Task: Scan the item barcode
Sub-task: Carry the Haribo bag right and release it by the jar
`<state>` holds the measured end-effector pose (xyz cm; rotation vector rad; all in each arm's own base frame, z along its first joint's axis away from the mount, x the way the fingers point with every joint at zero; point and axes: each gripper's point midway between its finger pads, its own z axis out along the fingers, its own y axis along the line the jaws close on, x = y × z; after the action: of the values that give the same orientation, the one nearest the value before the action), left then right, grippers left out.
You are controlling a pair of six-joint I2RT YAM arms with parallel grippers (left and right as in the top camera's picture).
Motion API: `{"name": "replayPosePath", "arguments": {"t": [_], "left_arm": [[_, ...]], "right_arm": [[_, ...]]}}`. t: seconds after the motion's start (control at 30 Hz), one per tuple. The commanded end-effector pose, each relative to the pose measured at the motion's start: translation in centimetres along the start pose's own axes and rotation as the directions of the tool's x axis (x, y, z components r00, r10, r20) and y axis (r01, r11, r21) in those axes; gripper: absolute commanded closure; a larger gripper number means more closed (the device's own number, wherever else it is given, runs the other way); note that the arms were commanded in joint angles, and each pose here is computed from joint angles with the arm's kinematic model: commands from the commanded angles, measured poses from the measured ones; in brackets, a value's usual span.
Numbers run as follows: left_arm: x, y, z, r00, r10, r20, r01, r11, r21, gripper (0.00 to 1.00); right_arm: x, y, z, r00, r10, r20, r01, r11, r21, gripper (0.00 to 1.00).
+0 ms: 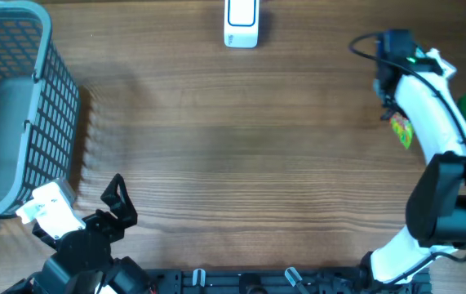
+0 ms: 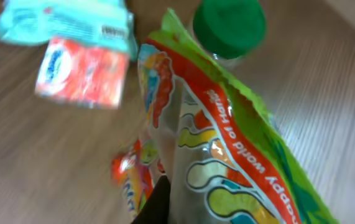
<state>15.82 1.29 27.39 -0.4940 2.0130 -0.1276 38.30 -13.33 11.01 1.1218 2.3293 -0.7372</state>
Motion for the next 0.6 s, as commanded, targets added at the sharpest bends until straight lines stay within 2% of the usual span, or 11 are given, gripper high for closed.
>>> {"name": "replayPosePath", "arguments": {"t": [0.0,0.03,0.07,0.1,0.13,0.27,0.4,0.5,0.57], "left_arm": [[0.0,0.2,0.0,1.000,-0.017,0.004,0.017,1.000,-0.006,0.00],[0.0,0.2,0.0,1.000,-0.017,0.004,0.017,1.000,-0.006,0.00],[0.0,0.2,0.0,1.000,-0.017,0.004,0.017,1.000,-0.006,0.00],[0.0,0.2,0.0,1.000,-0.017,0.004,0.017,1.000,-0.006,0.00],[0.0,0.2,0.0,1.000,-0.017,0.004,0.017,1.000,-0.006,0.00],[0.0,0.2,0.0,1.000,-0.017,0.004,0.017,1.000,-0.006,0.00],[0.0,0.2,0.0,1.000,-0.017,0.004,0.017,1.000,-0.006,0.00],[0.0,0.2,0.0,1.000,-0.017,0.005,0.017,1.000,-0.005,0.00],[0.0,0.2,0.0,1.000,-0.017,0.004,0.017,1.000,-0.006,0.00]], "right_arm": [[-0.3,1.3,1.1,0.993,-0.109,-0.044,0.102,0.985,-0.137,0.93],[-0.7,1.6,1.0,0.993,-0.107,-0.047,0.097,0.980,-0.172,0.80],[-1.2,2.1,0.6,0.993,-0.106,-0.048,0.094,0.973,-0.210,0.52],[-1.6,2.5,0.1,0.992,-0.116,-0.044,0.103,0.965,-0.240,0.11],[-2.2,3.0,-0.8,0.991,-0.133,-0.035,0.118,0.952,-0.283,0.01],[-5.1,4.4,-6.6,0.994,-0.104,-0.024,0.081,0.882,-0.463,0.00],[-8.3,4.6,-15.0,0.999,-0.033,0.038,0.050,0.721,-0.692,0.00],[-9.9,2.4,-21.6,0.994,0.027,0.107,0.069,0.599,-0.798,0.00],[-10.1,-0.3,-25.3,0.986,0.073,0.150,0.085,0.553,-0.829,0.00]]}}
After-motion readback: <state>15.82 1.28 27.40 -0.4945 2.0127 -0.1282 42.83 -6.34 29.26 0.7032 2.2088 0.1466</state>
